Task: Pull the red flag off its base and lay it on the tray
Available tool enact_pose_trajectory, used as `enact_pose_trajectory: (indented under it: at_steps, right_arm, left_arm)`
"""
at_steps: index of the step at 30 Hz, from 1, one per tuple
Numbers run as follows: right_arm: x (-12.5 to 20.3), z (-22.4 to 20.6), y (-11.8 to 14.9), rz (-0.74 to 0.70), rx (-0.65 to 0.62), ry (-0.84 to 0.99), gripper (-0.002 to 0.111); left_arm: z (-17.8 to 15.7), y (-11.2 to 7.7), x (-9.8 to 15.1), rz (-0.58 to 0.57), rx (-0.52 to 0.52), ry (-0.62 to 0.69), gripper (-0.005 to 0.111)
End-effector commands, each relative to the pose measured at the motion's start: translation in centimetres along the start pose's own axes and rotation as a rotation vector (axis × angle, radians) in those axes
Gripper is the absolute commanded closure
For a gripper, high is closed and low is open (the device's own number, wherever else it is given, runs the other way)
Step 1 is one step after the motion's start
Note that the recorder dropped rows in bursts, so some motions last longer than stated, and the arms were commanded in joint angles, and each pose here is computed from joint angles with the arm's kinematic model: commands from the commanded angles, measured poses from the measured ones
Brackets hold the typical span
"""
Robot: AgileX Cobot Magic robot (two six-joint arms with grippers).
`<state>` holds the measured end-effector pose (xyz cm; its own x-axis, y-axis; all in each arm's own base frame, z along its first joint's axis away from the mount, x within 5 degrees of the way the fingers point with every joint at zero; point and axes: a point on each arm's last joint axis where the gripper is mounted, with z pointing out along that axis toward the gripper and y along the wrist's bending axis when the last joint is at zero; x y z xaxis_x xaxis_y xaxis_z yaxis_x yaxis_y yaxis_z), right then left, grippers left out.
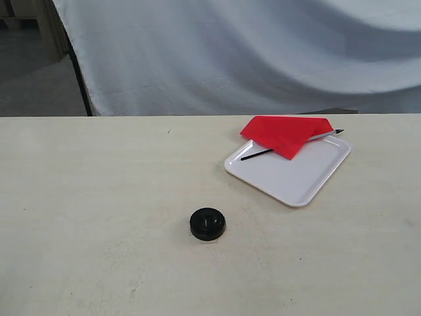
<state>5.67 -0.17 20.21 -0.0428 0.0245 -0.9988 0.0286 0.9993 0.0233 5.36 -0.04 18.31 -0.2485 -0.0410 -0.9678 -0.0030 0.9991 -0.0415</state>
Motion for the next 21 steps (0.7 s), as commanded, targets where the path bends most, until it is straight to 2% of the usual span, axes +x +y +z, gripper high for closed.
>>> enact_pose_trajectory:
  at_steps: [1,21]
  right_arm:
    - [0.14,-0.03,0.01,-0.026,-0.002,0.007,0.109]
    - [0.43,-0.04,0.0,-0.015,-0.001,0.039,0.109]
  left_arm:
    - [0.01,-0.05,0.07,0.004,0.009,0.004,0.107]
    - [0.01,-0.05,0.07,0.004,0.009,0.004,0.107]
